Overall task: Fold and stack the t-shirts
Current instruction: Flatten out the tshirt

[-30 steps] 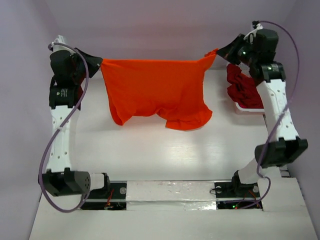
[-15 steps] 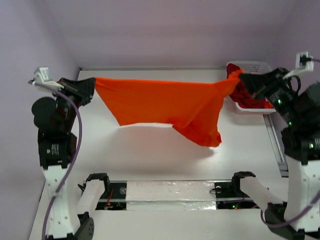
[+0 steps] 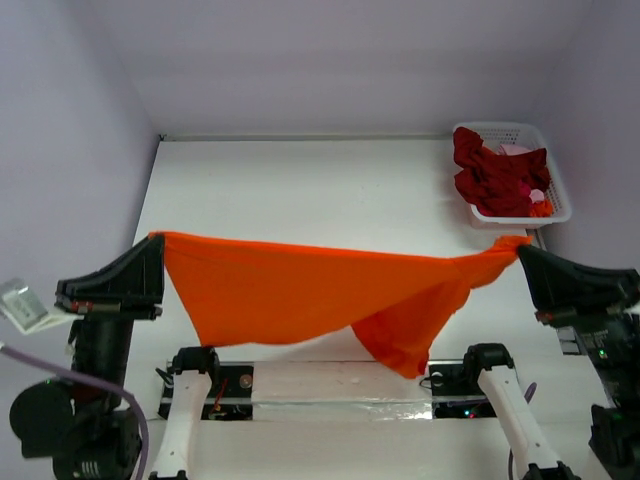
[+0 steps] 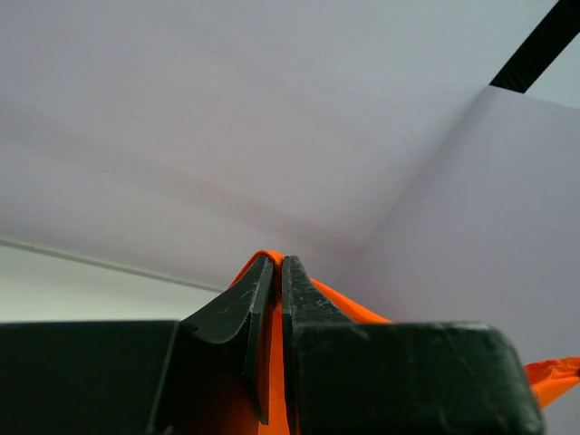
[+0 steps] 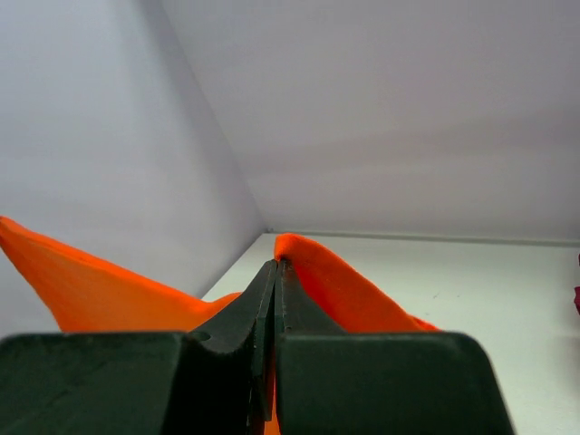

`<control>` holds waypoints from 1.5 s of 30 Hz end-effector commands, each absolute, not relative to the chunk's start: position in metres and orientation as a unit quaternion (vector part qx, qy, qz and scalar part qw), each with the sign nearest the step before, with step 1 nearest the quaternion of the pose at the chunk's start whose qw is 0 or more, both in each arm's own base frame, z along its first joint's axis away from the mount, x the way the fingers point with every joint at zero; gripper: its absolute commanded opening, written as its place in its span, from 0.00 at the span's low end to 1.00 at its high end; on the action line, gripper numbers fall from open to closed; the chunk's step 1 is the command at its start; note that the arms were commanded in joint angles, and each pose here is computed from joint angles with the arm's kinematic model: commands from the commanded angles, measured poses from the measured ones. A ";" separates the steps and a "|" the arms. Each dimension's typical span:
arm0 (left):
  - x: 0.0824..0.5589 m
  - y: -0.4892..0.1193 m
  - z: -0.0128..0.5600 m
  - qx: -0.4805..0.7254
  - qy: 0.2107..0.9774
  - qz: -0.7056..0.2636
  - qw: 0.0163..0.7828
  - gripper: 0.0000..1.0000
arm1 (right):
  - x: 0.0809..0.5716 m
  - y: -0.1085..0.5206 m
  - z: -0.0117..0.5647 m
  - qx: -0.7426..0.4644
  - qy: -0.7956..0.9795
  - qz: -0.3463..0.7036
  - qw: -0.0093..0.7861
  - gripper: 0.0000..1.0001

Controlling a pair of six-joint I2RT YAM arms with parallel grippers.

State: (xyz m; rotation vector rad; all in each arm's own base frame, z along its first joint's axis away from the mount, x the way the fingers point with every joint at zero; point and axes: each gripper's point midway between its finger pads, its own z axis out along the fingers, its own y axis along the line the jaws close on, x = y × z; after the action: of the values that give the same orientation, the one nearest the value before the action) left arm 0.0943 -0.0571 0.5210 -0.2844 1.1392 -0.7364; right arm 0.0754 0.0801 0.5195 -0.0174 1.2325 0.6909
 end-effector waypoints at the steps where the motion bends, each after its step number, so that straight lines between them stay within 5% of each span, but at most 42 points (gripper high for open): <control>1: 0.076 -0.051 0.535 -0.138 0.499 -0.336 0.787 0.00 | 0.055 0.070 0.532 -0.001 0.537 0.301 0.788 0.00; 5: 0.066 -0.048 0.540 -0.135 0.489 -0.329 0.797 0.00 | 0.026 0.074 0.543 -0.017 0.494 0.325 0.806 0.00; 11: 0.091 -0.042 0.525 -0.147 0.502 -0.315 0.792 0.00 | 0.048 0.077 0.542 -0.017 0.500 0.330 0.801 0.00; 27: 0.231 -0.036 0.487 -0.189 0.567 -0.295 0.745 0.00 | 0.203 0.082 0.535 0.013 0.587 0.306 0.749 0.00; 33: 0.208 -0.034 0.498 -0.188 0.558 -0.292 0.754 0.00 | 0.186 0.083 0.549 0.009 0.580 0.311 0.753 0.00; 45: 0.113 -0.036 0.495 -0.177 0.507 -0.317 0.782 0.00 | 0.076 0.075 0.535 -0.002 0.546 0.310 0.778 0.00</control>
State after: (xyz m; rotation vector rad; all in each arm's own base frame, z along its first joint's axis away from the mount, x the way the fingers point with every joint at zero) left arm 0.1232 -0.0397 0.4965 -0.3626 1.1178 -0.6821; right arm 0.0967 0.0811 0.5343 -0.0158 1.2054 0.6966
